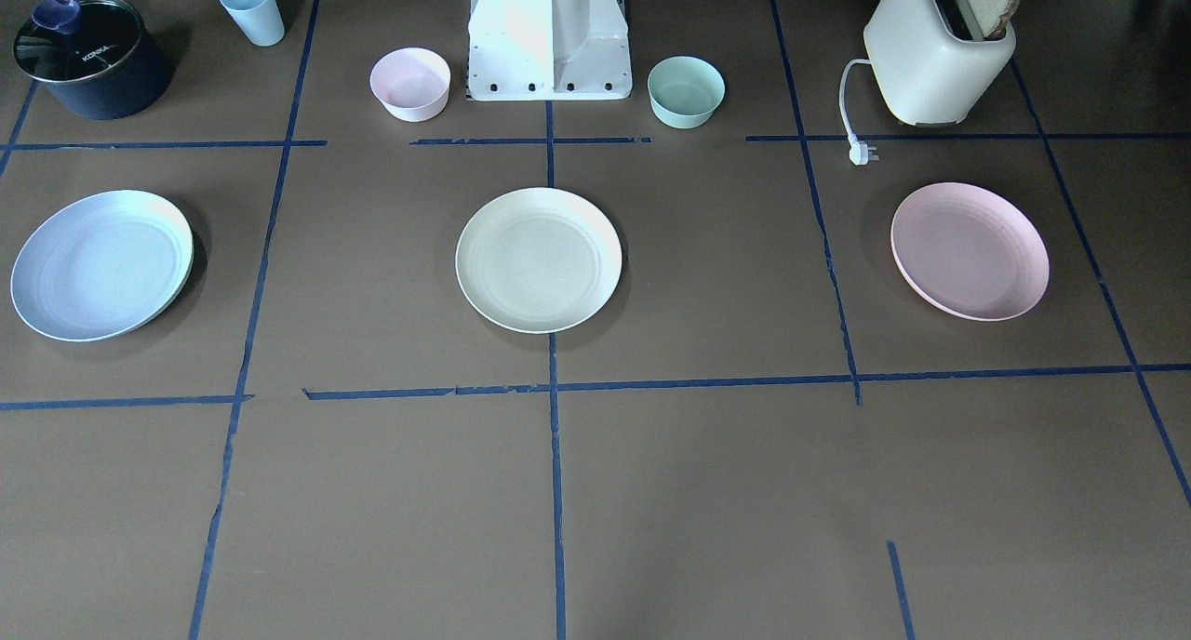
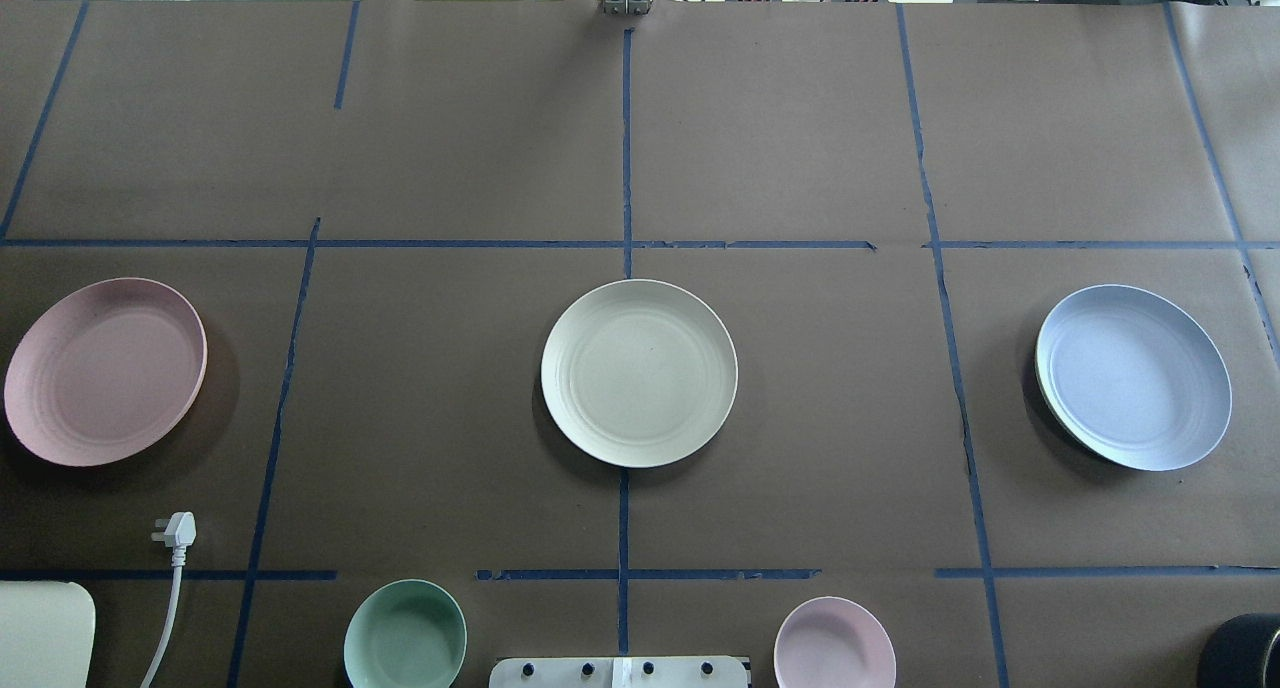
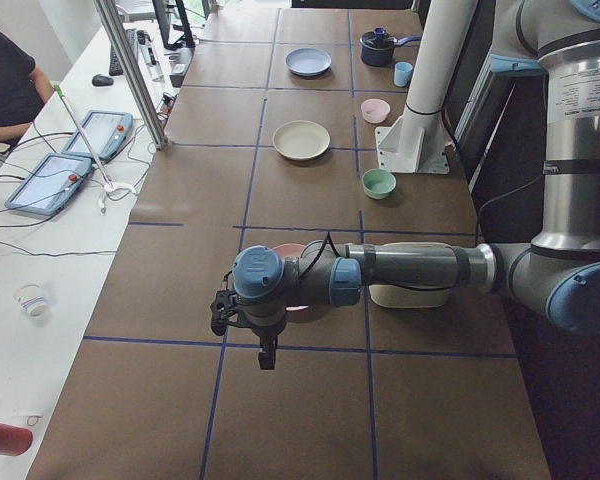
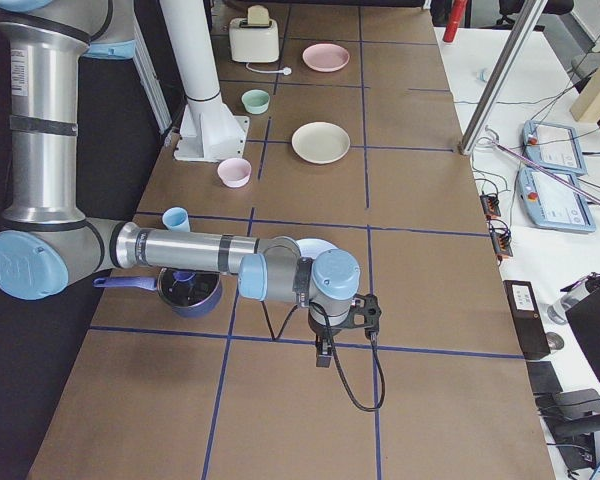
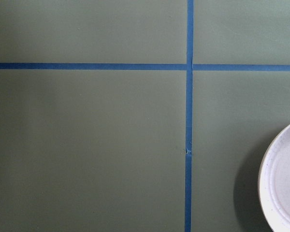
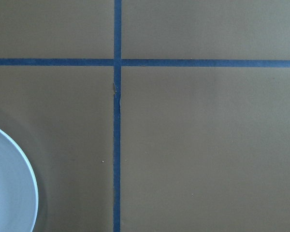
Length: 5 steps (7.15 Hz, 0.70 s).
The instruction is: Stack three plates with pink and blue
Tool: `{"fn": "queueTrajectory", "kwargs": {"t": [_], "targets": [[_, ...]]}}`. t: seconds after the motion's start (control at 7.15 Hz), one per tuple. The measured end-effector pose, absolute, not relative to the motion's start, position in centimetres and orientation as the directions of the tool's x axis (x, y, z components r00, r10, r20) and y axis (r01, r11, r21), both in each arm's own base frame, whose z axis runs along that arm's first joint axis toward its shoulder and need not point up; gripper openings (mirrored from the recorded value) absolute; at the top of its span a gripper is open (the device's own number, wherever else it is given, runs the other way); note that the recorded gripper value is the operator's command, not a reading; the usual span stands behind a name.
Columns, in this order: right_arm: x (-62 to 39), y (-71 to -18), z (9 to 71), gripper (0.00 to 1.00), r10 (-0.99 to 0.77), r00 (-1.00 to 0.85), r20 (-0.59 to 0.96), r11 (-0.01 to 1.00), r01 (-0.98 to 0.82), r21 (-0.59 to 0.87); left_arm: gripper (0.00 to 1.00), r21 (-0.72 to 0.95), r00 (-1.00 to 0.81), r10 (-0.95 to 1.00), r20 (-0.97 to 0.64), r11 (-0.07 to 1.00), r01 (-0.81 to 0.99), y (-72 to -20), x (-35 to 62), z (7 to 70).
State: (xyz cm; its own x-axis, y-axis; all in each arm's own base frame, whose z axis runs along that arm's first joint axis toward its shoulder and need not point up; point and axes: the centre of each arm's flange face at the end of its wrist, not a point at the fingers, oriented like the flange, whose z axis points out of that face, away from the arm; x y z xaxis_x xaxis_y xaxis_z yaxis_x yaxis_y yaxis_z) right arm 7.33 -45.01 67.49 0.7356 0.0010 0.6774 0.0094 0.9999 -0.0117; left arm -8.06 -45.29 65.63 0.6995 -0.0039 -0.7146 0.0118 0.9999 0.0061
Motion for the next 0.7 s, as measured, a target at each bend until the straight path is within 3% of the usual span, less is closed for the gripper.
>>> {"fn": "queueTrajectory", "kwargs": {"t": [0.7], "targets": [[7.34,-45.11,67.32,1.00,0.004,0.736,0.676,1.000,0.002,-0.008,1.00,0.012,0.696,0.002,-0.718,1.000,0.010,-45.37,-7.89,65.59]]}}
